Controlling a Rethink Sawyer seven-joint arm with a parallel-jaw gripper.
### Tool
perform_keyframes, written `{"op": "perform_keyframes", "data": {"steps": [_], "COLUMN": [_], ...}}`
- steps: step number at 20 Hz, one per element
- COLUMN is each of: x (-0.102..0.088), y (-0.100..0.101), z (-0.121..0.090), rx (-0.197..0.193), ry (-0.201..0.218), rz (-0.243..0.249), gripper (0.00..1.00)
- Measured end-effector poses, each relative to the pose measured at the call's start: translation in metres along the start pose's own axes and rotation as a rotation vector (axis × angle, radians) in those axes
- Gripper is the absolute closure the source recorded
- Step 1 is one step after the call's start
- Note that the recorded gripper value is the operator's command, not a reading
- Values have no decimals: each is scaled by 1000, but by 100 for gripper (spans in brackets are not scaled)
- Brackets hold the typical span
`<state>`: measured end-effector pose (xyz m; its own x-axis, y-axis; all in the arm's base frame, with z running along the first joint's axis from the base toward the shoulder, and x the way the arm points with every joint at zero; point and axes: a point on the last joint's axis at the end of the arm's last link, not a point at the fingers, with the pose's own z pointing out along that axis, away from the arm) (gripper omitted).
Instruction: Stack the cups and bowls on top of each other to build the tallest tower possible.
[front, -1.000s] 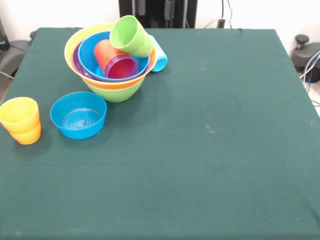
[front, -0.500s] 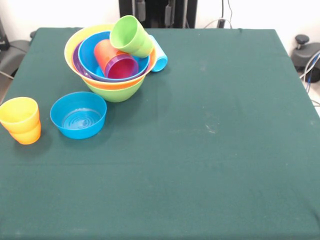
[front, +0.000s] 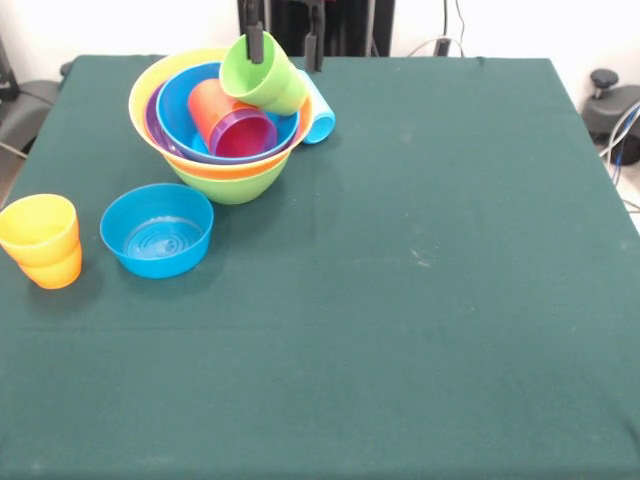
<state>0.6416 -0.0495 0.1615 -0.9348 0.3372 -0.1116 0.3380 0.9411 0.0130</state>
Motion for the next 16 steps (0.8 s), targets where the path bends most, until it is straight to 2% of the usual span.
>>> {"op": "perform_keyframes", "data": {"steps": [6, 16], "x": [-15, -40], "y": [-7, -47], "z": [8, 30], "rx": [-2, -13], "ry": [-10, 5], "rz": [11, 76], "gripper": [0, 0]}}
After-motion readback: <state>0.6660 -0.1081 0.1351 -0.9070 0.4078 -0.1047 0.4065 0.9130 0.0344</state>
